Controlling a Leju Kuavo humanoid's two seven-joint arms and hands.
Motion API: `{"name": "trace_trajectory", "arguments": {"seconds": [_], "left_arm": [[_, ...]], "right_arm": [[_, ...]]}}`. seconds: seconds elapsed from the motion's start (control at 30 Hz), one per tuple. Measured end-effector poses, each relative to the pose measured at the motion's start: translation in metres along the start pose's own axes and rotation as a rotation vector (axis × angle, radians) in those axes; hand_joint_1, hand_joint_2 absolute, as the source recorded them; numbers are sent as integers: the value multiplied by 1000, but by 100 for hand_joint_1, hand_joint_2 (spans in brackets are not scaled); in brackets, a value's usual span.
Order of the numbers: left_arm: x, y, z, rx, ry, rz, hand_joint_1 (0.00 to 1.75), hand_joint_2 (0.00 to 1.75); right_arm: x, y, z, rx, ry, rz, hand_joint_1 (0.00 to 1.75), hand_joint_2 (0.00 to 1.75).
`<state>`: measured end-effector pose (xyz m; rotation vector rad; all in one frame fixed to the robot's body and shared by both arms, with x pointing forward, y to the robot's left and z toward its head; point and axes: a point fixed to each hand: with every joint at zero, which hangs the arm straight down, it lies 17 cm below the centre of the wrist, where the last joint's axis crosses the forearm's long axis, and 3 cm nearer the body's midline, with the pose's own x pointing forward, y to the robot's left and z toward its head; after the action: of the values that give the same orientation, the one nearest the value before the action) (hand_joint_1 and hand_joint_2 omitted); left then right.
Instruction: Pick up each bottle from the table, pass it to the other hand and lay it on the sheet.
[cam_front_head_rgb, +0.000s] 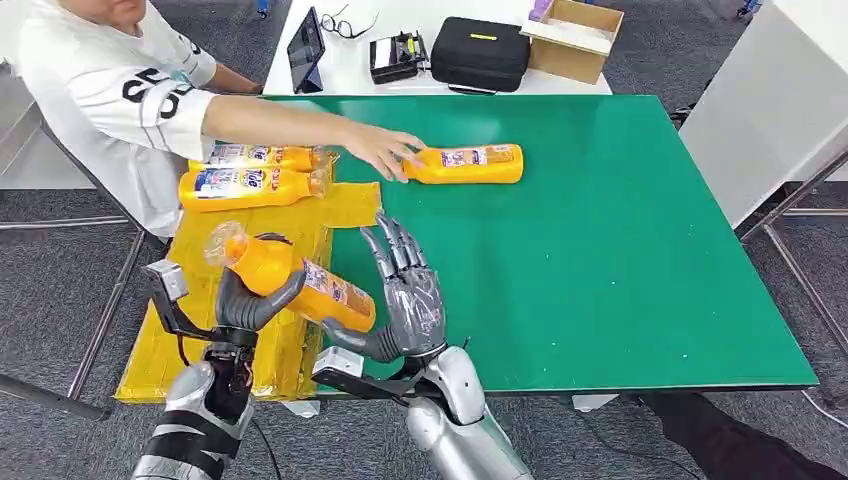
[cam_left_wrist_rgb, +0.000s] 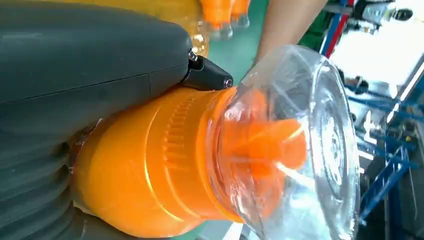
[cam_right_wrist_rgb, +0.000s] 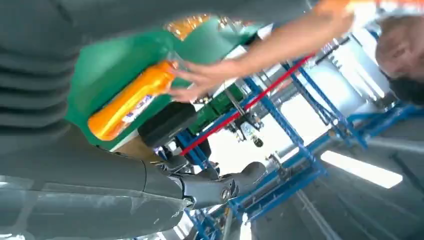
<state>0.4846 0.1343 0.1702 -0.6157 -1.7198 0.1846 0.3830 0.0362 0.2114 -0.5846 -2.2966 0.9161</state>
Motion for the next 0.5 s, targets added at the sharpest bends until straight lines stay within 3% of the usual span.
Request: {"name": "trace_trajectory", "arguments": {"seconds": [0.13,0.23,0.4,0.5], "left_arm": [[1,13,-4,55,-10,-54,175,175],[12,27,-8,124,-74,-266,175,175],[72,6,-33,165,-364,-1133,175,175],[86,-14,-52,112,-504,-1591,175,175]], "right_arm": [[0,-21,-2,-69,4,-39,0,0],[3,-56,-2,-186,-12,-104,0,0],[15,-117,-3,-379,-74,-175,0,0],[20,-137,-4,-435,-92,-189,0,0]]}}
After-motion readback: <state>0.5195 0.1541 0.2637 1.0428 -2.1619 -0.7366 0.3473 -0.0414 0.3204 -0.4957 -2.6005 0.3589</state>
